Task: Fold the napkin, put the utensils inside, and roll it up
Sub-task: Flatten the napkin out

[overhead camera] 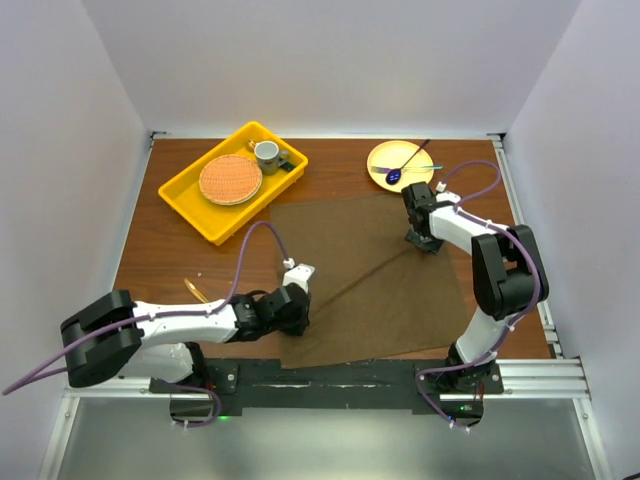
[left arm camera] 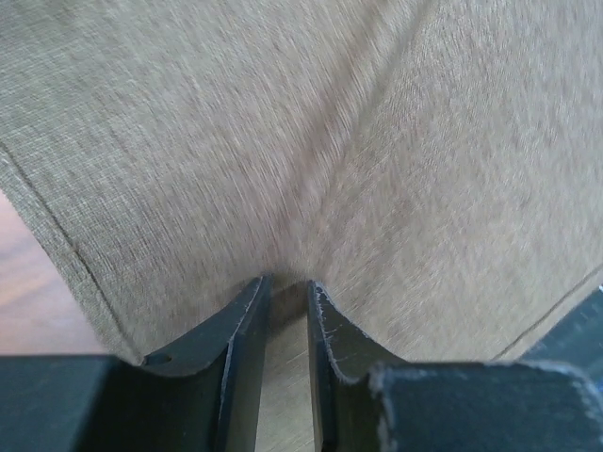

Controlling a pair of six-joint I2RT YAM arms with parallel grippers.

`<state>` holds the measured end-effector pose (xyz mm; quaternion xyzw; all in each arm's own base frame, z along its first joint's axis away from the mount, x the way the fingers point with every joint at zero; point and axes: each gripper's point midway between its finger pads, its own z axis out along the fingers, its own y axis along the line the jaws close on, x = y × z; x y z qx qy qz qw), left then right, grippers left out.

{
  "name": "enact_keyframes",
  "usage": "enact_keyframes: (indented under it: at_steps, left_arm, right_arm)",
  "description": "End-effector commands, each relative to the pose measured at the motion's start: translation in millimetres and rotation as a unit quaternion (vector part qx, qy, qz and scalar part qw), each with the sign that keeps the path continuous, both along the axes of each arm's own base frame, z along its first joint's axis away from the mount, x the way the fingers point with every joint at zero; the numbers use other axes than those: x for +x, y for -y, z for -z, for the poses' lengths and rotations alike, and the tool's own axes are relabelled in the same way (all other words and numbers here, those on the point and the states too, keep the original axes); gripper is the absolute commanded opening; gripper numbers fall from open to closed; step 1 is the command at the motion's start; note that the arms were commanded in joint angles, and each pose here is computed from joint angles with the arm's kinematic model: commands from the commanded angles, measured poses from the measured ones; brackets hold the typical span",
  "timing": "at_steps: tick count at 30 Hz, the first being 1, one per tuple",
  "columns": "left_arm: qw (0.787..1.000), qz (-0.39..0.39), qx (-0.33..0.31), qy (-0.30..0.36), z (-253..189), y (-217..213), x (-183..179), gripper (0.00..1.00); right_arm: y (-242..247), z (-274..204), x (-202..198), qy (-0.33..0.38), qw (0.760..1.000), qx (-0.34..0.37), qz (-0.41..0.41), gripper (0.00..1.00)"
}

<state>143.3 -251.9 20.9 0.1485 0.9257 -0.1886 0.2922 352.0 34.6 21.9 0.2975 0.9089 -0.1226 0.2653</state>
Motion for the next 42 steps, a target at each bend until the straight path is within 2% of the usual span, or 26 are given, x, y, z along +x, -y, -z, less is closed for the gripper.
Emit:
enact_keyframes:
  at_steps: [1,4,5,8,10,14,18,22,27,38,42]
  left_arm:
    - [0.999,-0.011,-0.03,0.01,-33.5,19.9,2.7,0.28]
    - [0.997,-0.042,-0.038,0.058,-76.1,12.1,19.1,0.32]
    - [0.994,-0.051,-0.053,0.079,-95.9,9.2,24.7,0.4]
    - [0.987,-0.075,-0.063,0.125,-132.1,1.4,51.4,0.5]
    - [0.985,-0.093,-0.07,0.124,-144.4,-1.7,76.1,0.5]
    - [0.979,-0.091,-0.069,0.167,-167.3,10.1,117.0,0.49]
    - [0.98,-0.093,-0.013,0.174,-148.9,19.0,149.3,0.42]
    - [0.984,-0.1,0.031,0.141,-100.7,20.0,174.6,0.37]
    - [0.979,-0.147,0.089,0.109,-56.6,-8.1,189.1,0.36]
    - [0.969,-0.183,0.151,0.065,-3.2,-54.4,160.4,0.29]
    - [0.965,-0.19,0.171,0.059,5.7,-69.7,153.8,0.29]
  right_arm:
    - [18.6,-24.5,-4.7,-0.018,0.996,-0.064,-0.061,0.55]
    - [2.0,-42.5,-4.9,-0.011,0.992,-0.036,-0.117,0.6]
    - [-4.0,-46.6,-3.2,-0.005,0.989,-0.031,-0.142,0.61]
    - [-31.9,-55.0,1.1,0.02,0.98,0.014,-0.197,0.65]
    - [-50.7,-51.5,2.9,0.015,0.974,0.041,-0.223,0.66]
    - [-82.8,-48.2,5.1,0.01,0.967,0.057,-0.25,0.66]
    - [-94.2,-43.4,7.4,0.011,0.967,0.079,-0.243,0.66]
    - [-97.2,-40.4,6.4,0.011,0.965,0.086,-0.248,0.62]
    - [-114.0,-32.0,-5.0,0.002,0.957,0.088,-0.276,0.61]
    - [-135.1,5.9,-36.7,-0.027,0.952,0.091,-0.291,0.61]
    - [-147.8,13.8,-59.3,-0.033,0.946,0.121,-0.298,0.61]
